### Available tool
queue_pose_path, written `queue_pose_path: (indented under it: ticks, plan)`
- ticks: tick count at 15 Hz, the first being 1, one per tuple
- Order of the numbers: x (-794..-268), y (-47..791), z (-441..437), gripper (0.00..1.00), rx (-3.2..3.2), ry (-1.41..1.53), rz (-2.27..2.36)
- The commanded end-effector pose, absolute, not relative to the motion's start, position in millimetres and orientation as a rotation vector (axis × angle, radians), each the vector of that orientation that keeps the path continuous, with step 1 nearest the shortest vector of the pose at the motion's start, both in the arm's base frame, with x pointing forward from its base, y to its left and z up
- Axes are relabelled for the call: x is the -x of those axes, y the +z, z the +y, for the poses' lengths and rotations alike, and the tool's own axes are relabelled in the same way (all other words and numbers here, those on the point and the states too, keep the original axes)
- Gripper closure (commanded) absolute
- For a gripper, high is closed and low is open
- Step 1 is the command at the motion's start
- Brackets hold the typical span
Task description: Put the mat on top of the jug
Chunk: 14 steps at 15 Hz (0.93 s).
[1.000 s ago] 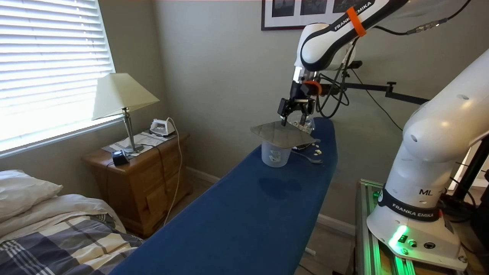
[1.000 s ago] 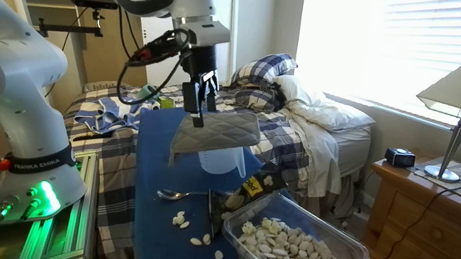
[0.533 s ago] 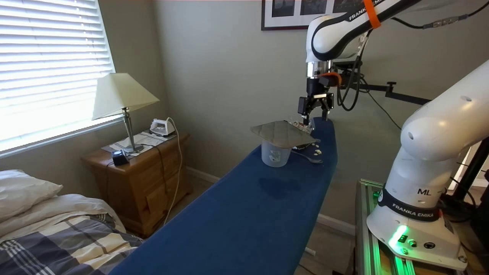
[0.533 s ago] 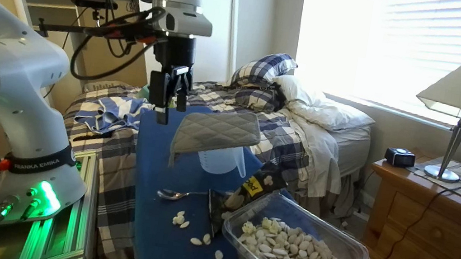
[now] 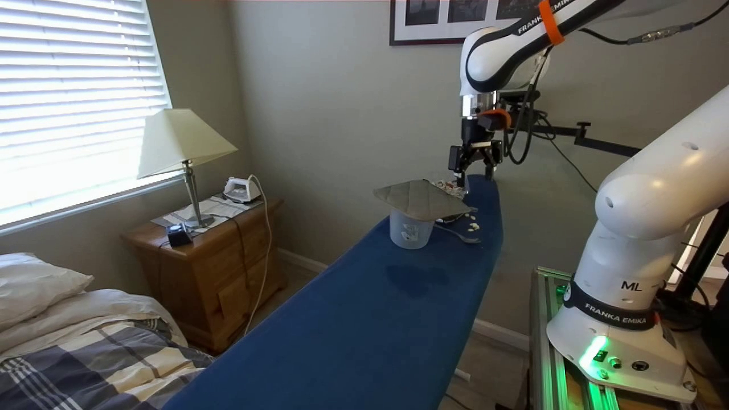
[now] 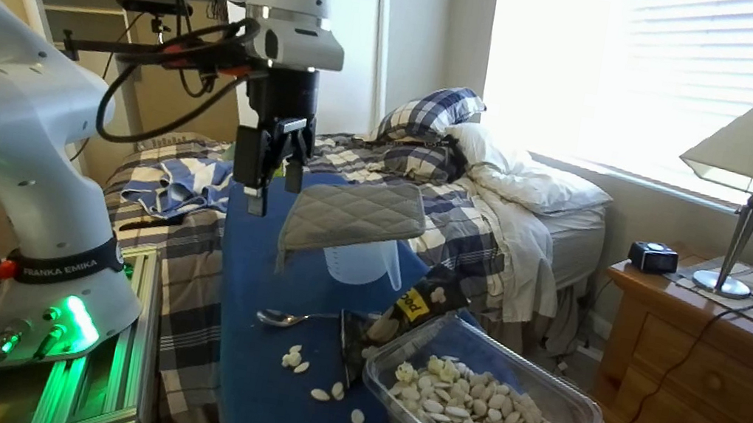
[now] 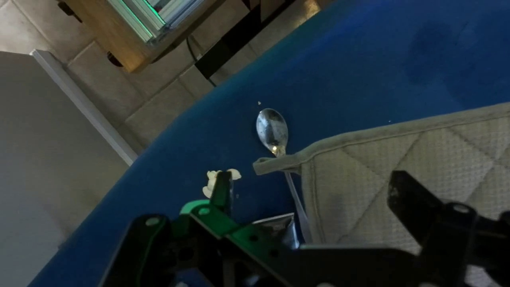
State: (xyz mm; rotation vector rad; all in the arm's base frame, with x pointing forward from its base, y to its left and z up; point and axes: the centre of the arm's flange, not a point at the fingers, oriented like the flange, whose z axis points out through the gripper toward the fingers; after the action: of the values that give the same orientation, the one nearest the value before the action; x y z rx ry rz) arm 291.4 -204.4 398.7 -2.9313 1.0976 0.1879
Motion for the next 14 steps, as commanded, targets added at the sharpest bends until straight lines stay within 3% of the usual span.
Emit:
queue_pose_path:
  ticks: [1,14]
  plan:
    - [-284,392,-255,0.0,2.893,0.299,1.167]
    - [-288,329,-343,0.0,2.801,0.459,1.204]
